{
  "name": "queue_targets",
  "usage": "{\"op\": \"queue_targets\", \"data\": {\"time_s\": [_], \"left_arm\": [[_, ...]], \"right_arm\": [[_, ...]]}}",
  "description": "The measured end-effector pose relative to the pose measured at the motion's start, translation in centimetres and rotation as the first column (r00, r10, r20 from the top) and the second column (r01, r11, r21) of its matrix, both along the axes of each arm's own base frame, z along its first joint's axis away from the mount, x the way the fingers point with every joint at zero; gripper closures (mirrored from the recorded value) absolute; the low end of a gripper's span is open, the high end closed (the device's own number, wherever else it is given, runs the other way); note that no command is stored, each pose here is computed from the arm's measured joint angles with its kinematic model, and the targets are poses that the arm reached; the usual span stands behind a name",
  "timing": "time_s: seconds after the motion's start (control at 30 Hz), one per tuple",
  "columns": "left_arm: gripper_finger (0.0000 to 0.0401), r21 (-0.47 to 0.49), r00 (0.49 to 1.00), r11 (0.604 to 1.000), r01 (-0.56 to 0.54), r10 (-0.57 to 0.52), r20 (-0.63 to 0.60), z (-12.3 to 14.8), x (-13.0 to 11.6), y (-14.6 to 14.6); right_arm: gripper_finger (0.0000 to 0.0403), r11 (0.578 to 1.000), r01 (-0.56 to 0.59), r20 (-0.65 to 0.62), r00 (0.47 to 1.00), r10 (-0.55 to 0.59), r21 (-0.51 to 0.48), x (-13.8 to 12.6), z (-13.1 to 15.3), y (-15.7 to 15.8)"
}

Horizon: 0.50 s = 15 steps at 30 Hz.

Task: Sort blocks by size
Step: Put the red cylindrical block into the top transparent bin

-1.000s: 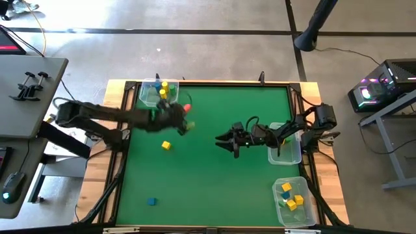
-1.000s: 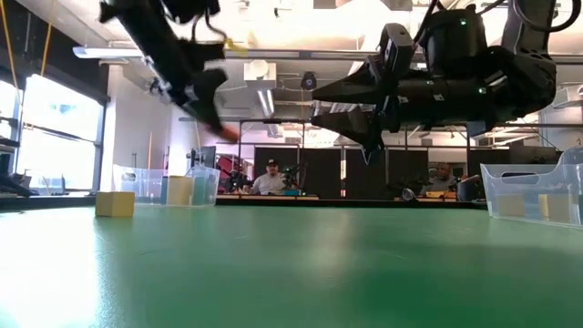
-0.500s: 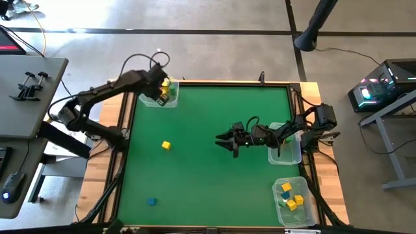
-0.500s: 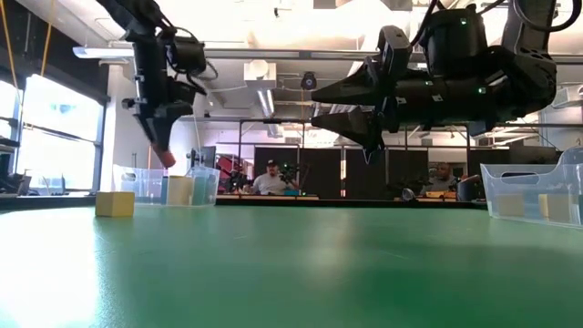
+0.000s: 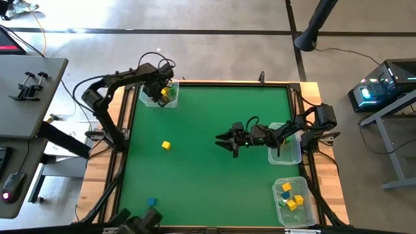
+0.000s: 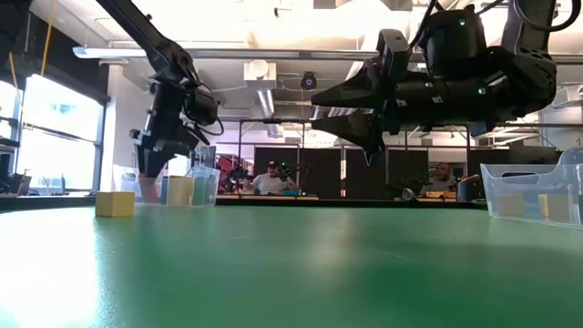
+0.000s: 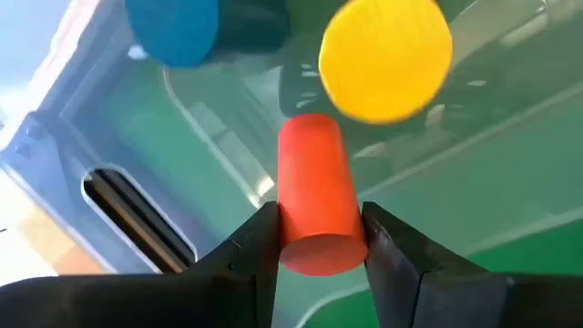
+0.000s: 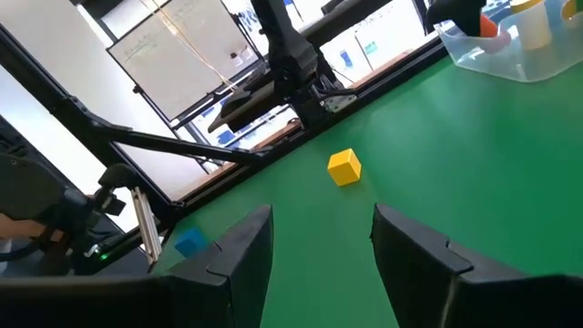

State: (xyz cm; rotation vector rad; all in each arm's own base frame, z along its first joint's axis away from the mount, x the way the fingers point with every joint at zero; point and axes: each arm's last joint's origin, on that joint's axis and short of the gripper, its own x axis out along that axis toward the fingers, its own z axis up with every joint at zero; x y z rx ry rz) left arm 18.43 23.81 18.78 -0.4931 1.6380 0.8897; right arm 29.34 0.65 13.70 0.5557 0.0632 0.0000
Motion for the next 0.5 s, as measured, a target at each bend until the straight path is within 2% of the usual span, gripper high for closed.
{"op": "queue_targets", "data": {"time_s": [0.17,0.5], "left_arm": [[0.0271,0.003,1.0,1.0,0.024,-0.024,-0.003,-0.1,0.5,0.7],[0.0234,0.057,0.999,0.998,0.024,-0.026,0.036,1.7,1.3,1.6]], "right_arm": [[0.0224,1.0,0.002,-0.021,1.0,-0.002,-0.001,0.0,-0.2,0.0],[0.0224,1.0,0.002,-0.02,1.0,-0.002,-0.001,0.0,-0.2,0.0]]}}
